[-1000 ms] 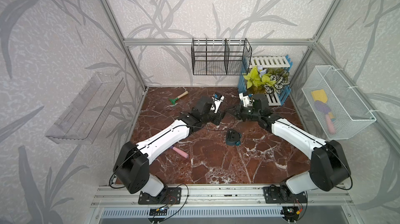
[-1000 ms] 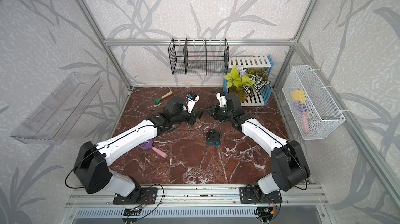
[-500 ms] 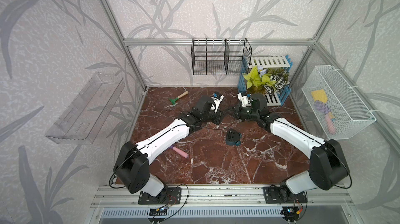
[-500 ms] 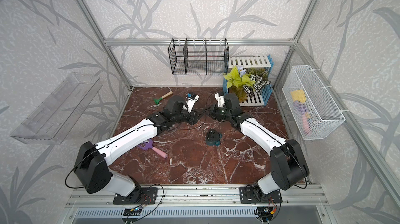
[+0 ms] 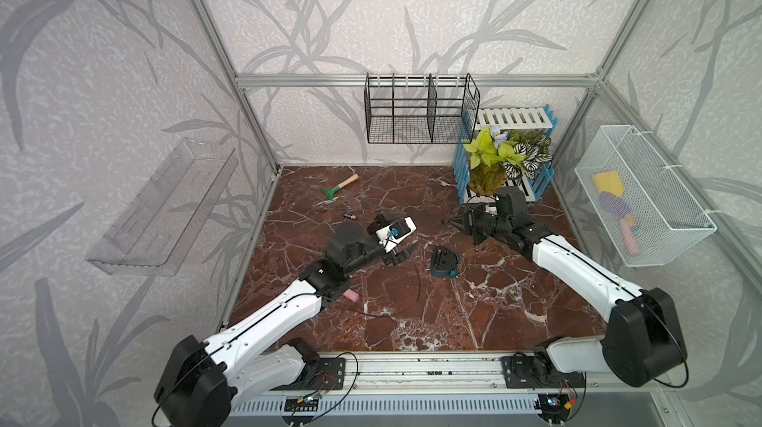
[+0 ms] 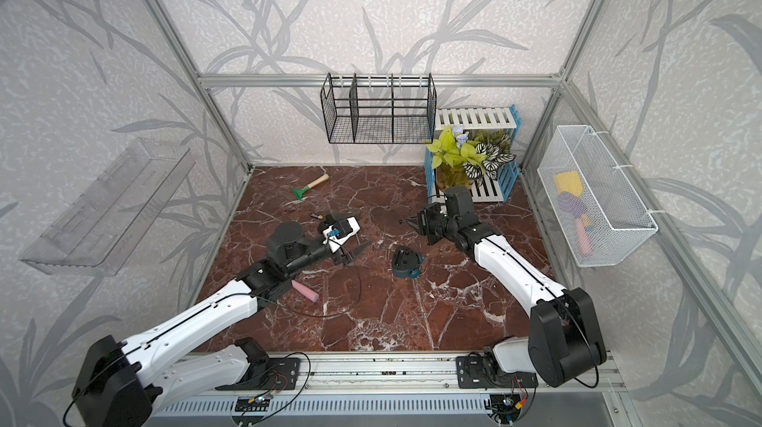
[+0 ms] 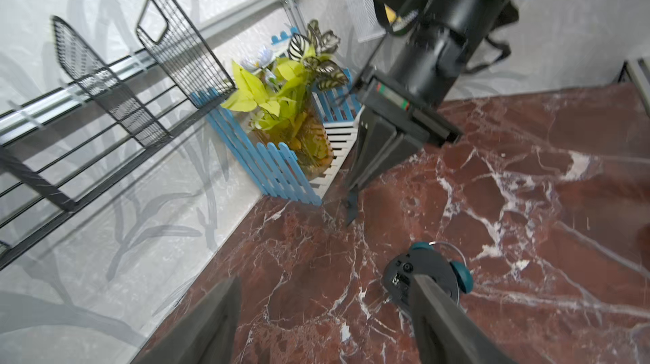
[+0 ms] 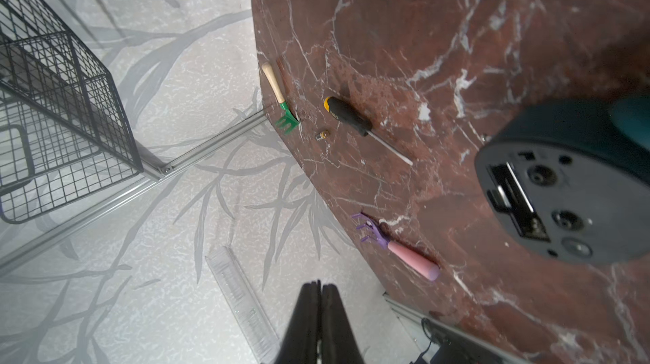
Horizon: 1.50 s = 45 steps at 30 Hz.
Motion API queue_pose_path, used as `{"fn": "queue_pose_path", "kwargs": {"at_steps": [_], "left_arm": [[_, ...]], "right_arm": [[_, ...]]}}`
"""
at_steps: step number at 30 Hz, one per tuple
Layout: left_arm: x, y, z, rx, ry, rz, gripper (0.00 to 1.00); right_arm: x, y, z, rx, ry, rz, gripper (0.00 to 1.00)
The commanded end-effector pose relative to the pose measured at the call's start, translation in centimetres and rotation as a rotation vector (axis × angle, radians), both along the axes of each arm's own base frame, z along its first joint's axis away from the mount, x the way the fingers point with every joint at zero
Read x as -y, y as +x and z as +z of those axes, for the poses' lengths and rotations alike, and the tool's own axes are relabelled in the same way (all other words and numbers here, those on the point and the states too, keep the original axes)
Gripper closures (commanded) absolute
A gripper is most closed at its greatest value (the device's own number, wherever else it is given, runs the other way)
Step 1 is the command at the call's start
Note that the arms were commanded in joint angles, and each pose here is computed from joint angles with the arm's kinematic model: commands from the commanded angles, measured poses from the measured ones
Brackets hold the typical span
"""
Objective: Remove the battery from the alarm
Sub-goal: Pick up the cover from the center of the board.
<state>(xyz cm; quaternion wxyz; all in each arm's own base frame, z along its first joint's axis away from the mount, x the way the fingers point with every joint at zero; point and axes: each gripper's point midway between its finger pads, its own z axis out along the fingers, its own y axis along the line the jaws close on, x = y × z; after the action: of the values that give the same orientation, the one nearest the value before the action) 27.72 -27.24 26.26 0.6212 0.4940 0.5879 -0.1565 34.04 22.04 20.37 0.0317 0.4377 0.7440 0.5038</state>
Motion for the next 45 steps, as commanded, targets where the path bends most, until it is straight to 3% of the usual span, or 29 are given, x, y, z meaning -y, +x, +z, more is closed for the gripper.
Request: {"fn": "queue_pose_path", "kwargs": {"at_steps": [1, 16, 25, 32, 35, 40, 42, 45], "left_arm": [[2.1, 0.0, 1.2, 0.133, 0.051, -0.103, 0.29], [6.0, 2.1, -0.7, 0.093, 0.100, -0.179, 0.67], [5.7, 2.2, -2.6, 0.082, 0.164, -0.176, 0.69], [5.9, 2.4, -2.5, 0.073, 0.171, -0.177, 0.95], [5.7, 2.6, -2.8, 0.064, 0.186, -0.161, 1.00], [5.0, 2.9, -2.7, 0.045, 0.190, -0.119, 1.00], [4.9, 2.9, -2.5, 0.027, 0.189, -0.115, 1.00], [4.5, 2.9, -2.1, 0.000, 0.183, -0.103, 1.00]], "right_arm": [[-0.3, -1.0, -0.3, -0.159, 0.063, -0.072, 1.00], [-2.2, -1.8, -0.2, -0.203, 0.169, -0.030, 1.00], [-2.6, -1.7, 0.0, -0.206, 0.196, -0.024, 1.00], [-2.7, -1.7, 0.0, -0.206, 0.204, -0.020, 1.00], [-2.7, -1.6, 0.2, -0.199, 0.211, -0.020, 1.00], [-2.7, -1.5, 0.3, -0.180, 0.210, -0.019, 0.97], [-2.6, -1.6, 0.2, -0.175, 0.204, -0.018, 0.90], [-2.4, -1.8, 0.1, -0.148, 0.185, -0.006, 0.57]]}}
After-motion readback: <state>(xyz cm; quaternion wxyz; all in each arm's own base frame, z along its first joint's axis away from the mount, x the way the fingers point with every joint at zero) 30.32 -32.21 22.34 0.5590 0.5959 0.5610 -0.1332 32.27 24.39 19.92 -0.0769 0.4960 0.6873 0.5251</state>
